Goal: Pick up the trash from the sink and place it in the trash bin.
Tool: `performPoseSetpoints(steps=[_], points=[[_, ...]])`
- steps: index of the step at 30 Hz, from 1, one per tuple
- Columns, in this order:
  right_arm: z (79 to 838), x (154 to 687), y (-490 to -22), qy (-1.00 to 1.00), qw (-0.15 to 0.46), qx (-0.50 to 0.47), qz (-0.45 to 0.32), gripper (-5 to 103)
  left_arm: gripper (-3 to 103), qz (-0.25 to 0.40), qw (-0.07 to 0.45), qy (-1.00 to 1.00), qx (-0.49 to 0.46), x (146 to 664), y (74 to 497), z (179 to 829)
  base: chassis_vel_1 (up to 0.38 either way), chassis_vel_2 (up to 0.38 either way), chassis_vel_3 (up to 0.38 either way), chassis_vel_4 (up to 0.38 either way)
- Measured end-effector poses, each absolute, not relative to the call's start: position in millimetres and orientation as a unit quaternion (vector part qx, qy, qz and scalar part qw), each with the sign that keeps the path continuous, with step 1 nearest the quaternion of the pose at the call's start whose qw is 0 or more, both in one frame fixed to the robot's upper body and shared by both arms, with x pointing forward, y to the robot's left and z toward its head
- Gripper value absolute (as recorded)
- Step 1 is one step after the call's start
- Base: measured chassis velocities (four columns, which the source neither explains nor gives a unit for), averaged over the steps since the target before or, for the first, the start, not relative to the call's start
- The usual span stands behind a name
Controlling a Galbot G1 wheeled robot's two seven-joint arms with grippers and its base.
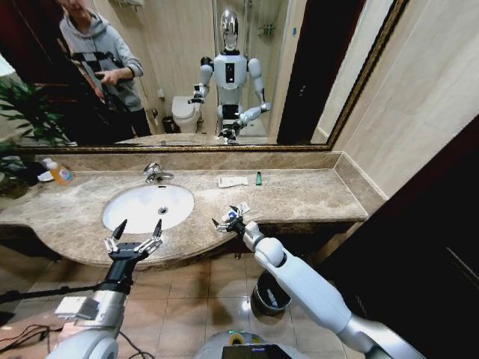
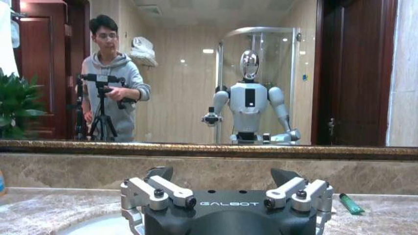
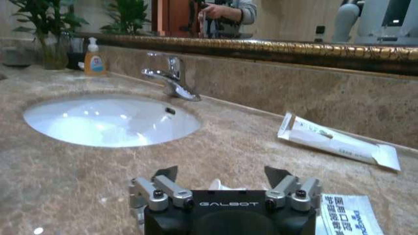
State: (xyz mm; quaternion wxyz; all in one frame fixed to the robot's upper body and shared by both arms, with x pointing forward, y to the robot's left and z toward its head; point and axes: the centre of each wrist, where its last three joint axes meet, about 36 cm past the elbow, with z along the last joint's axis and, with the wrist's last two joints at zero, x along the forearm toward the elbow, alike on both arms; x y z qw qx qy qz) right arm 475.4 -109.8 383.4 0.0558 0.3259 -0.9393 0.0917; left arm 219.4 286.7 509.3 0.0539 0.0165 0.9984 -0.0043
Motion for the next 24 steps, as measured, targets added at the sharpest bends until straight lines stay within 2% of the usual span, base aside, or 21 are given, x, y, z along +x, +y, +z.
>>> performPoseSetpoints(steps=[1, 2, 4, 7, 10, 11, 14, 16, 18, 24], points=[[380.2, 476.3, -111.4, -0.939, 0.056, 0.326, 0.095, 85, 100, -0.004, 0.054, 0.998, 0.016, 219.4, 286.7, 509.3, 0.0, 0.0, 0.0, 0.0], [380.2, 476.3, -111.4, -0.939, 0.056, 0.326, 0.095, 85, 100, -0.004, 0.054, 0.998, 0.016, 219.4, 286.7, 509.3, 0.0, 0.0, 0.0, 0.0], [377.3, 477.1, -114.6, -0.939, 0.057, 0.326, 0.097, 75, 100, -0.004, 0.054, 0.998, 0.016, 219.4, 286.7, 509.2, 0.0, 0.0, 0.0, 0.0], [376.3, 478.2, -118.4, -0.939, 0.058, 0.323, 0.098, 70, 100, -0.004, 0.054, 0.998, 0.016, 219.4, 286.7, 509.2, 0.0, 0.0, 0.0, 0.0], [375.4, 479.8, -126.4, -0.942, 0.059, 0.317, 0.098, 53, 100, -0.004, 0.054, 0.998, 0.016, 219.4, 286.7, 509.2, 0.0, 0.0, 0.0, 0.0], [375.4, 479.8, -126.4, -0.942, 0.059, 0.317, 0.098, 53, 100, -0.004, 0.054, 0.998, 0.016, 219.4, 286.7, 509.2, 0.0, 0.0, 0.0, 0.0], [371.7, 478.9, -133.5, -0.943, 0.062, 0.313, 0.096, 37, 100, -0.004, 0.054, 0.998, 0.017, 219.4, 286.7, 509.3, 0.0, 0.0, 0.0, 0.0], [370.5, 478.3, -135.2, -0.943, 0.063, 0.312, 0.095, 37, 100, -0.004, 0.054, 0.998, 0.016, 219.4, 286.8, 509.2, 0.0, 0.0, 0.0, 0.0], [368.1, 476.8, -137.8, -0.944, 0.064, 0.311, 0.092, 31, 100, -0.004, 0.054, 0.998, 0.016, 219.4, 286.7, 509.2, 0.0, 0.0, 0.0, 0.0], [367.7, 474.5, -140.7, -0.945, 0.063, 0.309, 0.086, 31, 100, -0.004, 0.054, 0.998, 0.016, 219.4, 286.7, 509.3, 0.0, 0.0, 0.0, 0.0]])
